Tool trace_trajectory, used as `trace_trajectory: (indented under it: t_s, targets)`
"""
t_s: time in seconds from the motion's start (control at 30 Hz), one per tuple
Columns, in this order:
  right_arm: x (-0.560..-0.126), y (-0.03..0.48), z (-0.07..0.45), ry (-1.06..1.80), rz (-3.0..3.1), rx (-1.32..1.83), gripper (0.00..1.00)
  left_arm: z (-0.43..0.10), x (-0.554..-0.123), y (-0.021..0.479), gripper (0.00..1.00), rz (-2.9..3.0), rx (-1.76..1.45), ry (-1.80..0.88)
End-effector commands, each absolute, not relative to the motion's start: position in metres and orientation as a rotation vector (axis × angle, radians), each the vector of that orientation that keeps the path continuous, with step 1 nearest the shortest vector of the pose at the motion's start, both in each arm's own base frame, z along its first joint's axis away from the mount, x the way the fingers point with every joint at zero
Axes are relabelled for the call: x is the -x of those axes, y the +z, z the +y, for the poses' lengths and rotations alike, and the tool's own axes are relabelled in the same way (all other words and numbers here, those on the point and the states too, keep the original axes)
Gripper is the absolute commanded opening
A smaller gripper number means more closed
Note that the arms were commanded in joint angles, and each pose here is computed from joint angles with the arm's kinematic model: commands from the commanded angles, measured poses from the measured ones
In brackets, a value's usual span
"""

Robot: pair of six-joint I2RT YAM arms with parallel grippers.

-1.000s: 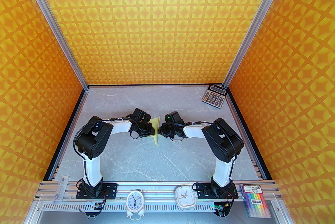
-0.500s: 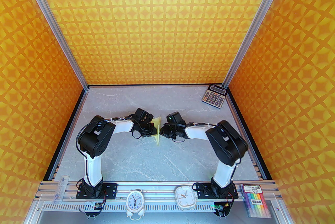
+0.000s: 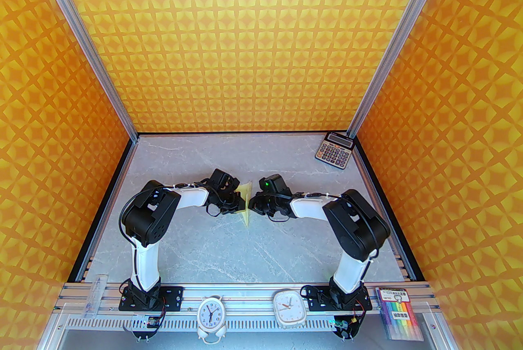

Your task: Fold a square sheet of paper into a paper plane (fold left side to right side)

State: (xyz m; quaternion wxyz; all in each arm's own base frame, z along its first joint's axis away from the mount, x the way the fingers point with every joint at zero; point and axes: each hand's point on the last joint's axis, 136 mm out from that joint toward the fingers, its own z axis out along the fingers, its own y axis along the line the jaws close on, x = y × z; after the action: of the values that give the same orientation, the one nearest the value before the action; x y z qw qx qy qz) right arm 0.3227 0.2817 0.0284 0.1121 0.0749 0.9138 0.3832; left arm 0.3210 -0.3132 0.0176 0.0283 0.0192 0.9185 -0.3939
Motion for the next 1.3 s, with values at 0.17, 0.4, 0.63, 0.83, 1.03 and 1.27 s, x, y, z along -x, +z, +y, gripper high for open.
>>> trace_trajectory:
  t_s: [0.17,0.4,0.63,0.83,1.03,1.27]
  targets:
    - [-0.322,0.016,0.284,1.154,2.699,-0.250,0.08,-0.307,-0.308,-0.012,0.06,2.935,-0.022,-1.131]
    - [-0.321,0.013,0.281,1.133,2.708,-0.258,0.08,-0.308,-0.309,-0.010,0.07,2.934,-0.026,-1.131]
    - [-0.317,0.000,0.271,1.044,2.757,-0.285,0.07,-0.311,-0.317,0.013,0.25,2.891,-0.047,-1.141]
    - [-0.315,-0.002,0.271,1.038,2.766,-0.283,0.07,-0.312,-0.321,0.029,0.27,2.864,-0.068,-1.134]
    - [-0.316,0.000,0.267,1.021,2.753,-0.295,0.07,-0.307,-0.328,0.048,0.27,2.827,-0.078,-1.127]
    - [-0.317,0.008,0.266,1.037,2.727,-0.293,0.08,-0.302,-0.332,0.064,0.25,2.791,-0.093,-1.129]
